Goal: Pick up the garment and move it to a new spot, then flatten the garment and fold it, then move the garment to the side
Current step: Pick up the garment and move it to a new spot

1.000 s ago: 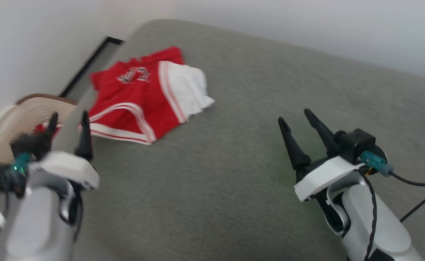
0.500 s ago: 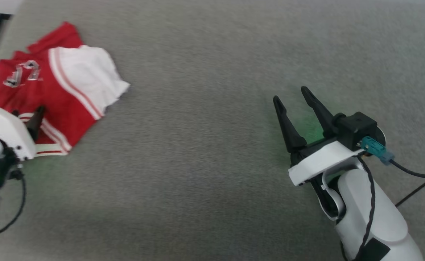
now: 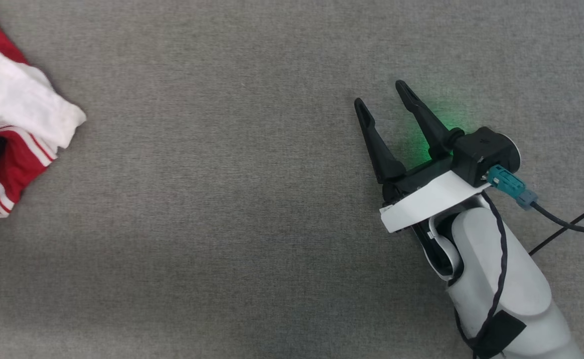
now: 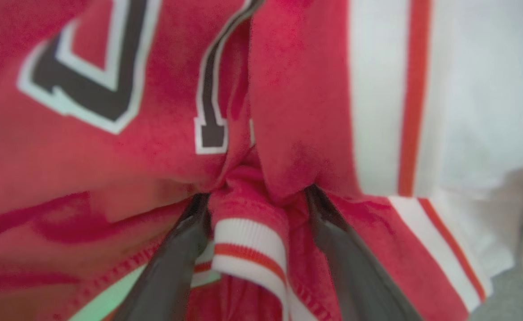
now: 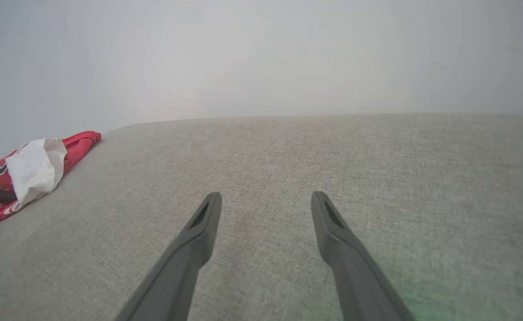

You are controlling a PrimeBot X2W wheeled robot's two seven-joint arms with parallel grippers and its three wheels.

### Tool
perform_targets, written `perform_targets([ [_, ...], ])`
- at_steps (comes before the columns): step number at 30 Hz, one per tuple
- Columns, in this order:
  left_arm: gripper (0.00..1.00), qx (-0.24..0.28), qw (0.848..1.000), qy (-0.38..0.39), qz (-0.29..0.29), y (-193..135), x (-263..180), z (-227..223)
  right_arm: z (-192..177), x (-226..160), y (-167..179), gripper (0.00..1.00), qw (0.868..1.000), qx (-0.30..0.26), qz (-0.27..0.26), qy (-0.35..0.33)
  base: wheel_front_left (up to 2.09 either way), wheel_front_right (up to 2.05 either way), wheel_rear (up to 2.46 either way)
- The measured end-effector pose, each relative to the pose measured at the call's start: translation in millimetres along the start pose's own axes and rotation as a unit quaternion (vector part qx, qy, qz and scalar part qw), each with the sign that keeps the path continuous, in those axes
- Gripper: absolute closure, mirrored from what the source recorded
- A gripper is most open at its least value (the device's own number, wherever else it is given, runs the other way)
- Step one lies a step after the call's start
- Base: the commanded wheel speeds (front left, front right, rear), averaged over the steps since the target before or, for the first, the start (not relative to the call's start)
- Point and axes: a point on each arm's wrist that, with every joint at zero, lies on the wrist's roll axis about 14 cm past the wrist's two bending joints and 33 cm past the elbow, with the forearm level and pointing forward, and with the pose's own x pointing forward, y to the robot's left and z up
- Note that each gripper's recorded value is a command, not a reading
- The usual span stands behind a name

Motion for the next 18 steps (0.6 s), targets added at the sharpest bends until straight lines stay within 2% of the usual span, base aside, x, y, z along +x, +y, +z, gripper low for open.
perform_targets([
  [3, 0.0, -0.006, 1.0, 0.018, -0.003, -3, 8, -3, 0, -1, -5, 0.0, 1.0, -0.003, -0.006, -0.002, 0.0, 0.0, 0.0],
  [4, 0.2, -0.008, 1.0, 0.02, -0.004, -4, 9, -3, 1, -1, -6, 0.0, 1.0, -0.005, -0.007, -0.003, 0.0, 0.0, 0.0],
  [5, 0.59, -0.008, 1.0, 0.02, -0.005, -5, 9, -2, 2, -1, -6, 0.0, 1.0, -0.006, -0.007, -0.005, 0.0, 0.0, 0.0],
  [6, 0.91, -0.008, 1.0, 0.02, -0.005, -5, 9, -2, 2, -1, -6, 0.0, 1.0, -0.006, -0.007, -0.005, 0.0, 0.0, 0.0],
  [7, 1.0, -0.008, 1.0, 0.018, -0.007, -6, 8, -1, 4, -1, -5, 0.0, 1.0, -0.007, -0.006, -0.006, 0.0, 0.0, 0.0],
  [13, 1.0, -0.017, 0.999, -0.041, -0.017, -13, -3, 12, 16, -4, 4, 0.0, 1.0, -0.013, 0.002, -0.017, 0.0, 0.0, 0.0],
  [18, 1.0, -0.002, 0.995, -0.095, -0.026, -17, -29, 23, 35, -15, 18, 0.0, 0.999, -0.015, 0.008, -0.03, 0.0, 0.0, 0.0],
])
